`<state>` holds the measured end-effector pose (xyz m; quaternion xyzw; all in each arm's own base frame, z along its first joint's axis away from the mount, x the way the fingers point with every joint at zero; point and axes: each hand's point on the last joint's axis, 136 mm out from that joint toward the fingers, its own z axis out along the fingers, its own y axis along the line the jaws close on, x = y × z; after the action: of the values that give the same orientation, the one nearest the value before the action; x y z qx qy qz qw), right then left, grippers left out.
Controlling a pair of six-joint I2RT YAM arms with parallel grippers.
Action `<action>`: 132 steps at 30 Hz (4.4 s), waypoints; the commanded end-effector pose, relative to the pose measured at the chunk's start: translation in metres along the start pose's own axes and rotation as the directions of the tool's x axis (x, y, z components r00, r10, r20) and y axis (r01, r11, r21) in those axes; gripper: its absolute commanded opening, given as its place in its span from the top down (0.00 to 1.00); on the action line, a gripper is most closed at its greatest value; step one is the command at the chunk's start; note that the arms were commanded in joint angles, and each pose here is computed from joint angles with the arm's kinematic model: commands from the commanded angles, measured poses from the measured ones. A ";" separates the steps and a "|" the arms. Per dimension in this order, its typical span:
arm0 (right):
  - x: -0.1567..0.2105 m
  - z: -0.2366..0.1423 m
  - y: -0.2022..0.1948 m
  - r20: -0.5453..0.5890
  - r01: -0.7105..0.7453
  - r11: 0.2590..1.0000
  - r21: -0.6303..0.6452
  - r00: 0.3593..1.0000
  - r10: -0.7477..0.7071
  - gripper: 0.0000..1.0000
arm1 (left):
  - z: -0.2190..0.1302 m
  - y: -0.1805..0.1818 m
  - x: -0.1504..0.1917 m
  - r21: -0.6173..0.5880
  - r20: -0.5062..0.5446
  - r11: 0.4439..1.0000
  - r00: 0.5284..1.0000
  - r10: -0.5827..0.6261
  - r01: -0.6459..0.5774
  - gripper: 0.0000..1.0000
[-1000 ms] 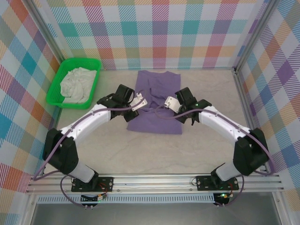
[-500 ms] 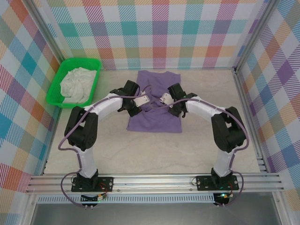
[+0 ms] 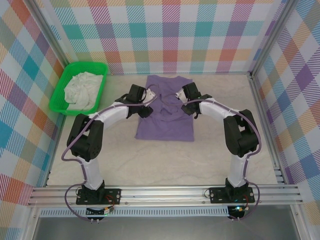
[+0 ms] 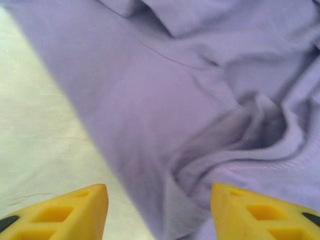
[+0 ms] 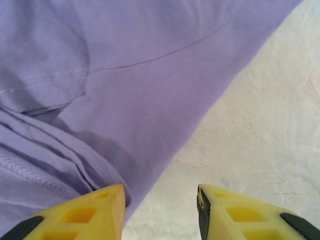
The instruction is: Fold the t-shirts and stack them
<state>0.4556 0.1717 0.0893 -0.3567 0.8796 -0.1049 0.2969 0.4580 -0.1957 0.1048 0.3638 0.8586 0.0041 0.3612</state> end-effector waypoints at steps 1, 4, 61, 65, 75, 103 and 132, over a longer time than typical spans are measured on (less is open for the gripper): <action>-0.019 -0.036 -0.019 0.118 -0.106 0.994 0.020 0.988 0.103 0.56 | -0.044 0.054 -0.037 -0.192 0.237 0.966 0.964 -0.124 0.172 0.39; -0.018 -0.060 -0.022 0.179 -0.132 0.991 -0.004 0.975 0.130 0.56 | -0.083 0.072 -0.048 -0.220 0.416 0.936 0.894 -0.166 0.276 0.34; 0.123 -0.030 0.145 0.082 0.515 0.680 -0.521 0.824 -0.561 0.78 | -0.226 -0.065 0.004 0.358 0.176 0.927 0.983 0.052 -0.113 0.00; 0.120 -0.026 0.149 0.082 0.492 0.686 -0.535 0.839 -0.538 0.99 | -0.194 -0.074 0.045 0.295 0.031 0.919 0.964 0.263 -0.260 0.00; 0.120 -0.026 0.157 0.099 0.468 0.687 -0.556 0.858 -0.505 1.00 | -0.120 -0.103 0.106 0.282 -0.086 0.833 0.852 0.516 -0.476 0.00; 0.133 -0.027 0.166 0.106 0.460 0.661 -0.593 0.858 -0.503 1.00 | -0.014 -0.092 0.136 0.307 -0.246 0.772 0.737 0.629 -0.556 0.43; 0.141 -0.143 0.160 0.043 0.353 0.792 -0.499 0.923 -0.383 1.00 | -0.144 -0.112 0.093 0.108 -0.218 0.882 0.855 0.471 -0.459 1.00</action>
<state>0.2239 0.1991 0.0719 -0.5973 0.7786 0.0672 0.1803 0.2763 -0.1942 0.1228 0.5769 0.7686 0.1094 0.2539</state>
